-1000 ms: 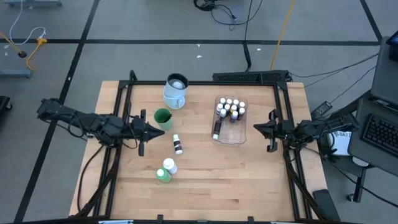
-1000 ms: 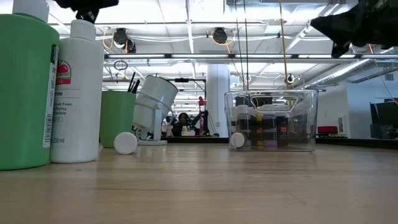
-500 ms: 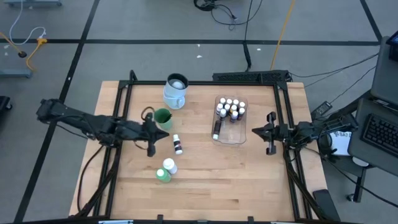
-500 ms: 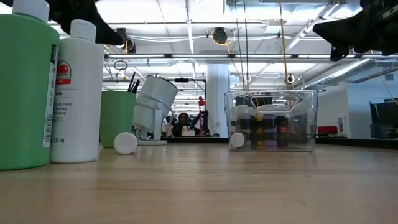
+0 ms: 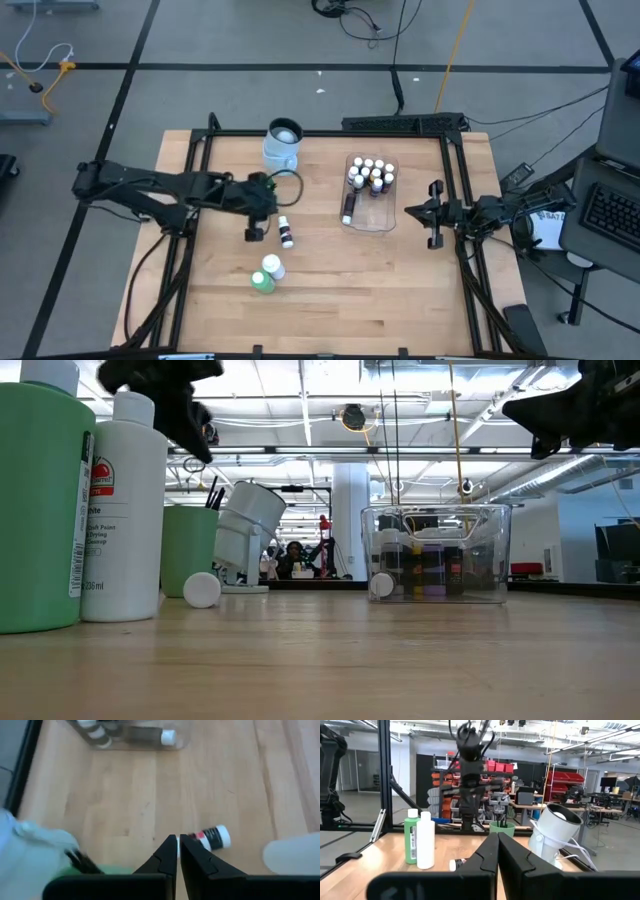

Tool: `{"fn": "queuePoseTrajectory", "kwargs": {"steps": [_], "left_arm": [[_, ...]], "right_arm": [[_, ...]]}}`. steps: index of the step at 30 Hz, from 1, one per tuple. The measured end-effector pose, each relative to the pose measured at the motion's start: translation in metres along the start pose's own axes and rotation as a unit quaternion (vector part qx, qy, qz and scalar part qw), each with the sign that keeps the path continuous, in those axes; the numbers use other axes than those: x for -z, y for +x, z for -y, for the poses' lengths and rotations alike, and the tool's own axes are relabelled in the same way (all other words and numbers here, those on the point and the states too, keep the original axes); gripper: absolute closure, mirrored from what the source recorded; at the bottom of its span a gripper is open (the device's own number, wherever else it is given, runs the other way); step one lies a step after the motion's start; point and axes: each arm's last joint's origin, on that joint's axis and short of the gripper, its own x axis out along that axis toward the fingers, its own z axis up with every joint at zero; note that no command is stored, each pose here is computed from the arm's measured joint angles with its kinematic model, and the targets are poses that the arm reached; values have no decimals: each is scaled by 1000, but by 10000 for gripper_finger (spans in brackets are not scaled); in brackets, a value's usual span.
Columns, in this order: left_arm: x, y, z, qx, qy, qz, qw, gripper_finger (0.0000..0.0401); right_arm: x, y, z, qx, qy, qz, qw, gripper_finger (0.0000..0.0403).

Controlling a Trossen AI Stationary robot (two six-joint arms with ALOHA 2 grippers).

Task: Pick & Place Paint Supplies
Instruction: Put the white paint bottle into the transparent bin

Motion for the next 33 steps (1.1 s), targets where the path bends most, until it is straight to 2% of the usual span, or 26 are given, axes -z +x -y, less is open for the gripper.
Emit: {"fn": "queuePoseTrajectory", "kwargs": {"steps": [6,10,12,14,17,19,22,25,27,29,31,33], "left_arm": [[-44,7,-15,-16,23,-30,999,375],[-65,19,-18,-13,99,-51,994,375],[-65,29,-19,1,175,-83,981,375],[-58,39,-20,31,251,-122,960,375],[-48,49,-21,100,299,-157,936,365],[-45,54,-23,130,287,-169,934,345],[-43,58,-24,130,251,-182,942,296],[-42,64,-23,132,250,-189,940,235],[-41,66,-19,134,286,-200,927,194],[-39,65,-16,113,337,-217,909,160],[-37,66,-12,91,386,-229,889,134],[-33,68,-8,93,429,-237,867,116]], "right_arm": [[2,0,0,-1,-1,-10,1000,403],[2,0,0,-1,0,-10,1000,403],[2,0,0,-1,4,-10,1000,403],[2,0,0,-1,10,-10,1000,403],[3,0,0,-2,15,-15,1000,403],[4,0,-1,-2,18,-20,1000,403],[5,0,-1,-3,17,-26,1000,403],[6,0,-1,-3,18,-30,999,403],[6,0,-1,-3,18,-30,999,403],[6,0,-1,-3,19,-29,999,403],[6,0,-1,-3,26,-28,999,403],[6,0,-1,-3,33,-30,999,403]]}}
